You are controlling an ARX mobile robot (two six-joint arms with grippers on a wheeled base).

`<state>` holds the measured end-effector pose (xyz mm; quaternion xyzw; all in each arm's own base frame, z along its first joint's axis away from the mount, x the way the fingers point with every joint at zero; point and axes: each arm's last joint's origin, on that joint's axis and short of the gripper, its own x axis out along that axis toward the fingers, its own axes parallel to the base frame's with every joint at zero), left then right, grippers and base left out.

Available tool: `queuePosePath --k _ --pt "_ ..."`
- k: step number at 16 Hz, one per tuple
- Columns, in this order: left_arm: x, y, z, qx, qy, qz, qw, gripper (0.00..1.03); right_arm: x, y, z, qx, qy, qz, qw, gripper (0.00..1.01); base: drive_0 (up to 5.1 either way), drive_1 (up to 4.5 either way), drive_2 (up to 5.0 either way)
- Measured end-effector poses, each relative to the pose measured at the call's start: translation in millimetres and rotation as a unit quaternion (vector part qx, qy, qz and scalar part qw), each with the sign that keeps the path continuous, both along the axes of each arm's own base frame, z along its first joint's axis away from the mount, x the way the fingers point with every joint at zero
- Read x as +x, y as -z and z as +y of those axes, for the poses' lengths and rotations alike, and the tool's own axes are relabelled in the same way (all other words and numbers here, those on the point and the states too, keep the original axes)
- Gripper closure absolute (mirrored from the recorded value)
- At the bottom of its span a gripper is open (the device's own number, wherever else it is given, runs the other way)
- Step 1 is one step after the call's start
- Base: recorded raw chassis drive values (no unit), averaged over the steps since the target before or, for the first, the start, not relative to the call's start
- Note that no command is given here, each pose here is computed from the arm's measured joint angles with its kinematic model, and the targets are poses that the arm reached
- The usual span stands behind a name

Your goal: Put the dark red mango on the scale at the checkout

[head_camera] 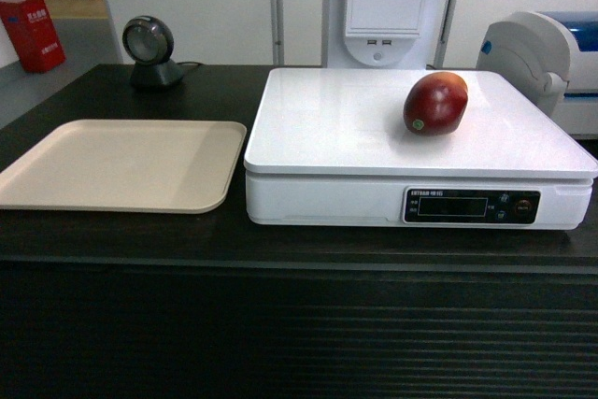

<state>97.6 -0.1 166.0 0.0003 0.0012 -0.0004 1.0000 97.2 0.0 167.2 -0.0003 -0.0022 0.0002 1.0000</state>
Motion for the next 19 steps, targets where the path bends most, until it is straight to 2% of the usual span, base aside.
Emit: queuePosePath --k 5,19 --pt "0.0 0.0 0.0 0.000 0.000 0.000 1.0000 0.04 0.0 0.0 0.0 0.000 0.000 0.000 1.0000 0.03 0.0 0.00 0.0" --pt "0.0 0.0 0.0 0.000 0.000 0.000 1.0000 0.05 0.0 0.0 0.0 0.000 0.000 0.000 1.0000 0.03 0.0 0.00 0.0"
